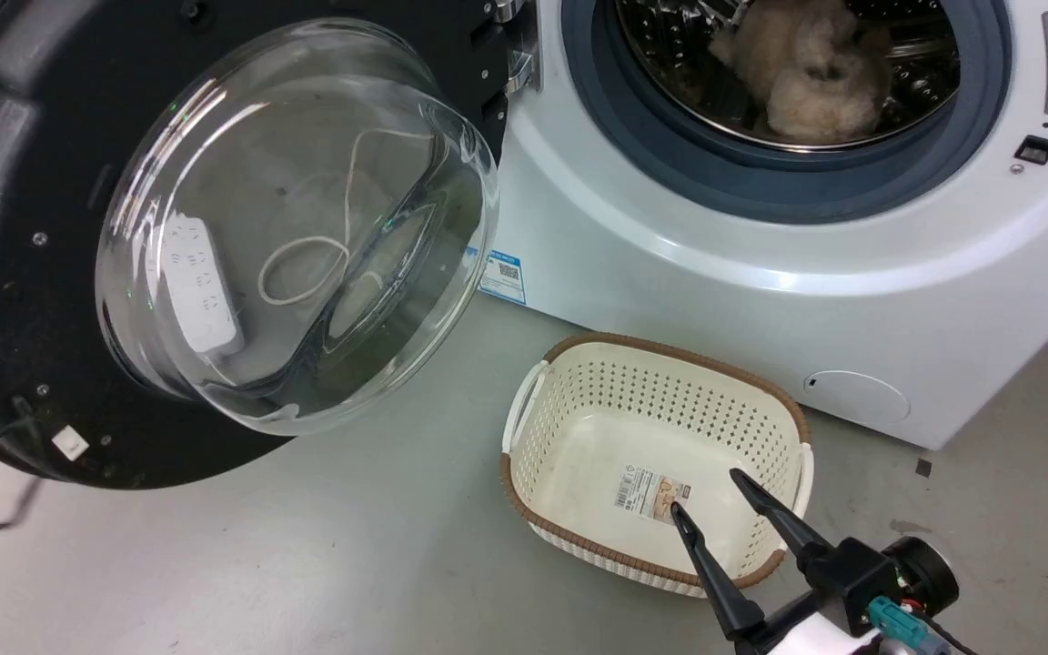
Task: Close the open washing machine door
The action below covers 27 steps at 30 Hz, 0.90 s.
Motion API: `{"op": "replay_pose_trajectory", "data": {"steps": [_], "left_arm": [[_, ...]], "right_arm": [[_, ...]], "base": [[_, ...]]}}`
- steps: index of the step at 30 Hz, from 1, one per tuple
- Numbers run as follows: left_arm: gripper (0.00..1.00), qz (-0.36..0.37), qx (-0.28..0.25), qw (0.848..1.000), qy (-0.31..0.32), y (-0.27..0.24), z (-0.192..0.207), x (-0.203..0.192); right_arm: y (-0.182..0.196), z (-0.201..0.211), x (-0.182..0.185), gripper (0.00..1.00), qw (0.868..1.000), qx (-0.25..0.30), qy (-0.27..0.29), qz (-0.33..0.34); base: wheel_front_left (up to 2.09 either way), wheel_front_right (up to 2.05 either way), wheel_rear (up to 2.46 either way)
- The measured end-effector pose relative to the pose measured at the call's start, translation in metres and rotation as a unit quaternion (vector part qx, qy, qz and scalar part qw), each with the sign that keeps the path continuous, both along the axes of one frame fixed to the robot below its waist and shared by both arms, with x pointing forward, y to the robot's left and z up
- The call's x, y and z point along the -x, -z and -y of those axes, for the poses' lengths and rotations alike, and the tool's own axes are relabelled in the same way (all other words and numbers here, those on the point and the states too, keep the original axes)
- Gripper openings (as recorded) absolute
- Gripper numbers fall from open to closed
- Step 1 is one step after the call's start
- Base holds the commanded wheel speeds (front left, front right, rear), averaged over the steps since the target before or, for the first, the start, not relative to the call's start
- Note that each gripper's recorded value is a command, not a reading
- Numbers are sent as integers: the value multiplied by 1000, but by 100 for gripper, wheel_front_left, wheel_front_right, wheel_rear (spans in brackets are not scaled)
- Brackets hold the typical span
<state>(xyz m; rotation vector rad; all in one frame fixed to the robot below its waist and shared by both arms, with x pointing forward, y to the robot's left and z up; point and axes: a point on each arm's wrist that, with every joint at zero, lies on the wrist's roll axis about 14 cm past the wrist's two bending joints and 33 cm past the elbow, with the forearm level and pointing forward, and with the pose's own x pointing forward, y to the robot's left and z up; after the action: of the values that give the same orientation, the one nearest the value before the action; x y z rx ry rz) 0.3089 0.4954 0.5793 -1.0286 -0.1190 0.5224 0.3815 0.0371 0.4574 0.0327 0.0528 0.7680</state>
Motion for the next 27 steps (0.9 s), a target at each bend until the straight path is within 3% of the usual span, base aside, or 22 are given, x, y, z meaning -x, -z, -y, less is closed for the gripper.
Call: {"op": "replay_pose_trajectory", "data": {"steps": [6, 13, 14, 19, 20, 27], "left_arm": [[0, 27, 31, 997, 66, -4, 19, 1], [0, 49, 63, 982, 169, 5, 73, 12], [0, 55, 74, 971, 219, 12, 107, 17], [0, 69, 116, 948, 288, 25, 170, 23], [0, 68, 150, 926, 340, 34, 213, 21], [0, 74, 229, 868, 435, 46, 309, 2]], "right_arm": [[-6, 6, -1, 100, 1000, 2, 10, 9], [-22, 16, -3, 100, 999, -2, 34, 28], [-29, 22, -2, 100, 998, -3, 46, 35], [-37, 36, 0, 100, 996, -3, 71, 45], [-39, 46, 0, 100, 995, -2, 88, 49], [-36, 75, 1, 100, 990, 7, 130, 49]], "base": [[0, 0, 0], [0, 0, 0], [0, 0, 0], [0, 0, 0], [0, 0, 0], [0, 0, 0]]}}
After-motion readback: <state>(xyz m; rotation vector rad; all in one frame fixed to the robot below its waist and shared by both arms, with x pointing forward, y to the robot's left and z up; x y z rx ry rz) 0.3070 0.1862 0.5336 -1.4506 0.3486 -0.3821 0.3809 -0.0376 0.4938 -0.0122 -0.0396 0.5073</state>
